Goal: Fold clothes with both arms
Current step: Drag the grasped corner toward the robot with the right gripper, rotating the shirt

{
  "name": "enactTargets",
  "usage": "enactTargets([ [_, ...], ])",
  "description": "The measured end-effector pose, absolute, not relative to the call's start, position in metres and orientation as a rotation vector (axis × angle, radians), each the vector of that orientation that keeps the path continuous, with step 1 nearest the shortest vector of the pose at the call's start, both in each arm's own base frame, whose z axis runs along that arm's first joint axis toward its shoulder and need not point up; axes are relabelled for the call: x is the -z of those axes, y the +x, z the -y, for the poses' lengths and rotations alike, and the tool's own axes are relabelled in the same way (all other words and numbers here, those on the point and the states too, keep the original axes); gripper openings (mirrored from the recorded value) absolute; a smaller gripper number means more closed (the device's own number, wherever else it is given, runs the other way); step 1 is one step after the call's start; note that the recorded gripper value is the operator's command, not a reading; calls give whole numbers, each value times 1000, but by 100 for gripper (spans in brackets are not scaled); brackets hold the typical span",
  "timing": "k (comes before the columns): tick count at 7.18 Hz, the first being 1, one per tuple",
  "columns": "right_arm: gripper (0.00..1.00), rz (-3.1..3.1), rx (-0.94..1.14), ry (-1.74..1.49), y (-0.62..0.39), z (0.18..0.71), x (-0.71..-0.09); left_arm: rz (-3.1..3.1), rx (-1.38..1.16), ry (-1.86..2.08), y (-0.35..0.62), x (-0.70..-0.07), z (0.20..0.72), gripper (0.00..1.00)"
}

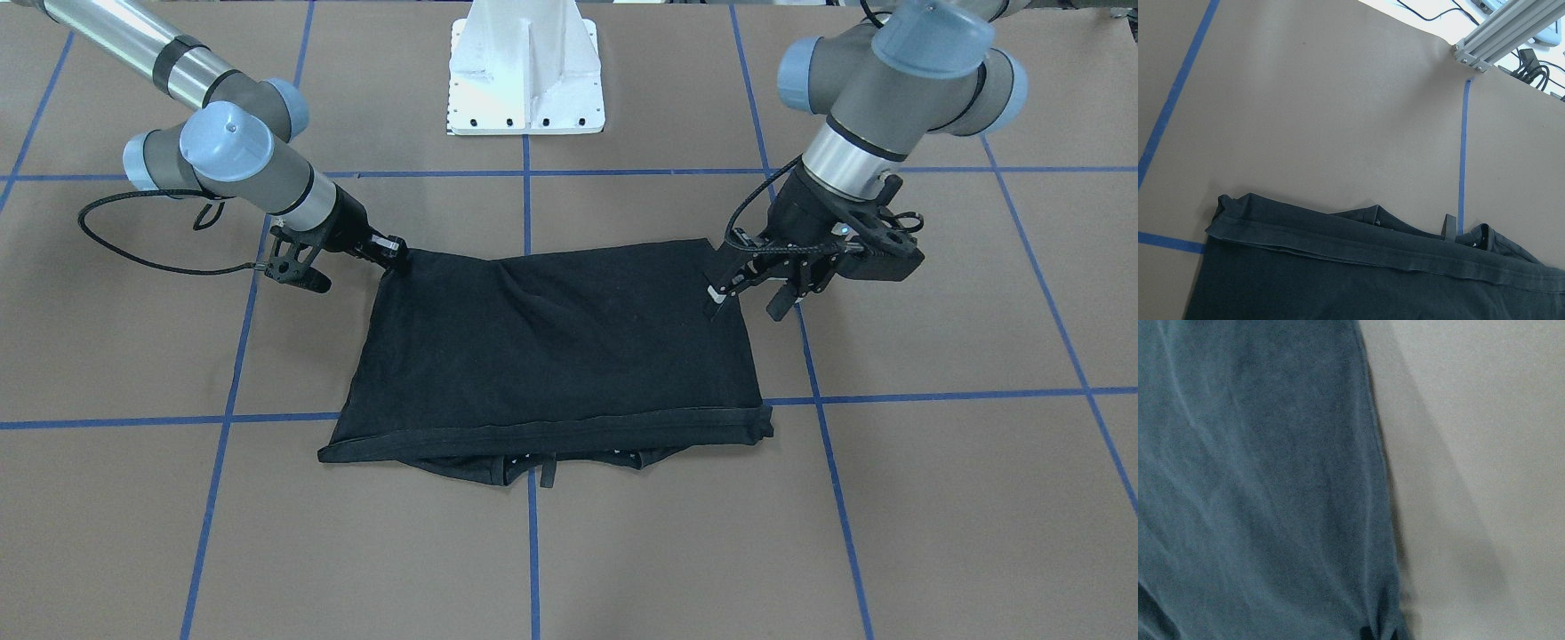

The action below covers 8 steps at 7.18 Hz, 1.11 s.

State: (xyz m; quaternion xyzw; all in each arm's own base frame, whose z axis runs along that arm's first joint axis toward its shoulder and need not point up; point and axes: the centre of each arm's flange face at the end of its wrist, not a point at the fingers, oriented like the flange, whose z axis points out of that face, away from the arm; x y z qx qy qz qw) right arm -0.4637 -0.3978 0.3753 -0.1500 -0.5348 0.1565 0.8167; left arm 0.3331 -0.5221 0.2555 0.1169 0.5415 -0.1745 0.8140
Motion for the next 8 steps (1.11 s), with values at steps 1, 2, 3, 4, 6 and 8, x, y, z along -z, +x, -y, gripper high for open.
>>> enactTargets([
  [1, 0, 1162, -308, -340, -451, 389, -366, -1155, 372, 250, 333, -256, 522, 100],
  [2, 0, 1188, -272, -365, -434, 376, -354, -1155, 372, 250, 333, -256, 522, 100],
  [3, 0, 1208, -235, -388, -423, 360, -344, -1154, 372, 249, 333, -256, 522, 100],
  [4, 0, 1227, -182, -412, -418, 335, -333, -1153, 372, 247, 334, -257, 523, 100],
  [6, 0, 1259, -40, -479, -430, 267, -304, -1146, 373, 240, 337, -260, 524, 100],
  [8, 0, 1279, 79, -554, -447, 209, -278, -1136, 374, 233, 340, -266, 526, 100],
])
